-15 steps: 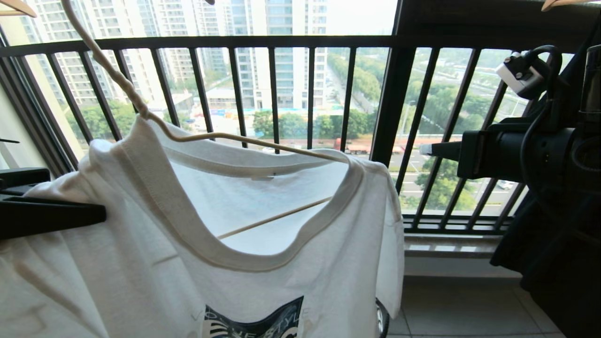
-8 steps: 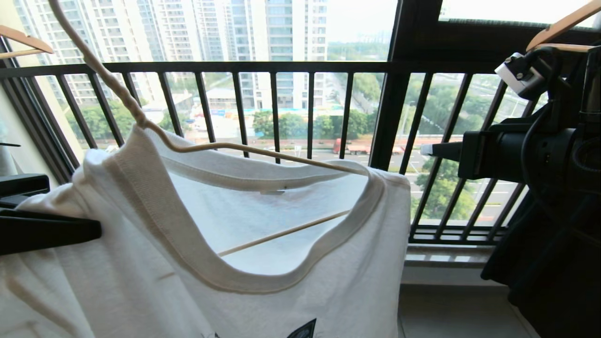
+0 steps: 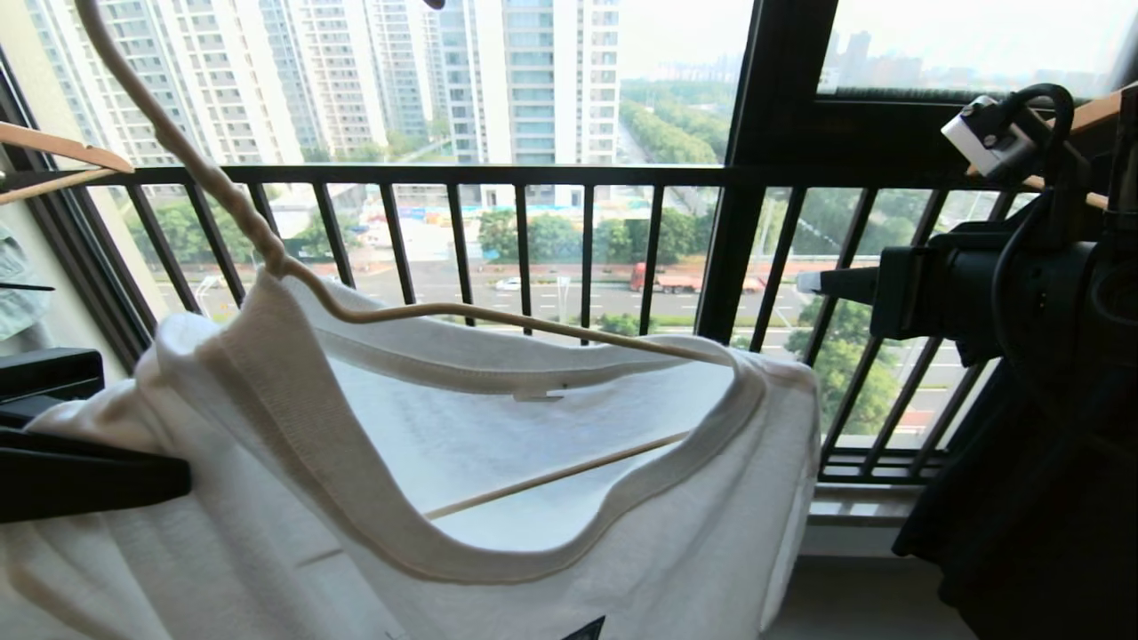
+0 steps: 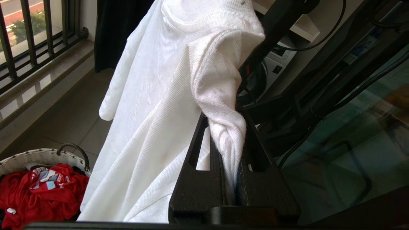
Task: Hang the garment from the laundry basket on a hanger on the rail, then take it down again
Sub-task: Hang the clothes rack on the clothesline
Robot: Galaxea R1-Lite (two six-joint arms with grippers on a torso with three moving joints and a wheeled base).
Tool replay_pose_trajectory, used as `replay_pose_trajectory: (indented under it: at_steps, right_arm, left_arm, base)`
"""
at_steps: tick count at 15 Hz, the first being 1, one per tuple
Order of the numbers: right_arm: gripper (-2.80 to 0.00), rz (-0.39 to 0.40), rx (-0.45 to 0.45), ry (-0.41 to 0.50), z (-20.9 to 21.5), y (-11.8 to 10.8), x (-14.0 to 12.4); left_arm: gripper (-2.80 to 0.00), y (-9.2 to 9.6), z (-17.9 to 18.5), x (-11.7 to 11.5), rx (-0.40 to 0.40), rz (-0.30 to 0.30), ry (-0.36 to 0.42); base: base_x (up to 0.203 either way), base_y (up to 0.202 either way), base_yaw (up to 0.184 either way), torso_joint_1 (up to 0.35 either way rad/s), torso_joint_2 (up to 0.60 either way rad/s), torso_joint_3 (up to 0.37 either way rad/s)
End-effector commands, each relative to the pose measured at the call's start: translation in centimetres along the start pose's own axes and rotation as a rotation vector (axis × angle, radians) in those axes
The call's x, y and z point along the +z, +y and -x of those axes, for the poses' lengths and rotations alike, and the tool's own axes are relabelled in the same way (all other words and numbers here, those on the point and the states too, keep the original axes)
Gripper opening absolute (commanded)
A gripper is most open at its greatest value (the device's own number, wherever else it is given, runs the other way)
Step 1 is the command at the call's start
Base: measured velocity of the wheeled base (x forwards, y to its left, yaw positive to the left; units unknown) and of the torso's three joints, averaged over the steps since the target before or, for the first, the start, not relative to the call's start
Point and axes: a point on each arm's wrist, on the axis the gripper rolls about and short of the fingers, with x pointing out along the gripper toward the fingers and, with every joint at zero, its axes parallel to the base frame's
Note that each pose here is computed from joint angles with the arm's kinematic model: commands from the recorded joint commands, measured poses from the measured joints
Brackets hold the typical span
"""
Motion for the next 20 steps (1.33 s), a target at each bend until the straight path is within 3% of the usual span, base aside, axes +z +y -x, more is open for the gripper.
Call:
replay_pose_trajectory:
  at_steps: [1,7,20]
  right_arm:
    - [-2.80,0.000,0.006,-0.004,0.17,0.09,0.06]
    - [-2.80,0.002,0.009,0.003,0.12,0.13,-0.12]
    - [-2.80,0.027,0.018,0.006,0.40,0.26,-0.31]
  left_arm:
    - [-2.80,-0.07,-0.10,-0.09,-0.015,0.004,0.000]
    - [-2.80,-0.26,-0.09,-0.08,-0.015,-0.003,-0.001]
    - [-2.80,-0.23,-0.11,-0.22,-0.017,-0.006,0.000]
  base:
    - [0.000,0.000,0.000,0.263,-0.58,-0.325]
    - [0.000,0.000,0.000,0.242,-0.53,-0.291]
    - [0.000,0.000,0.000,0.162,-0.34,-0.182]
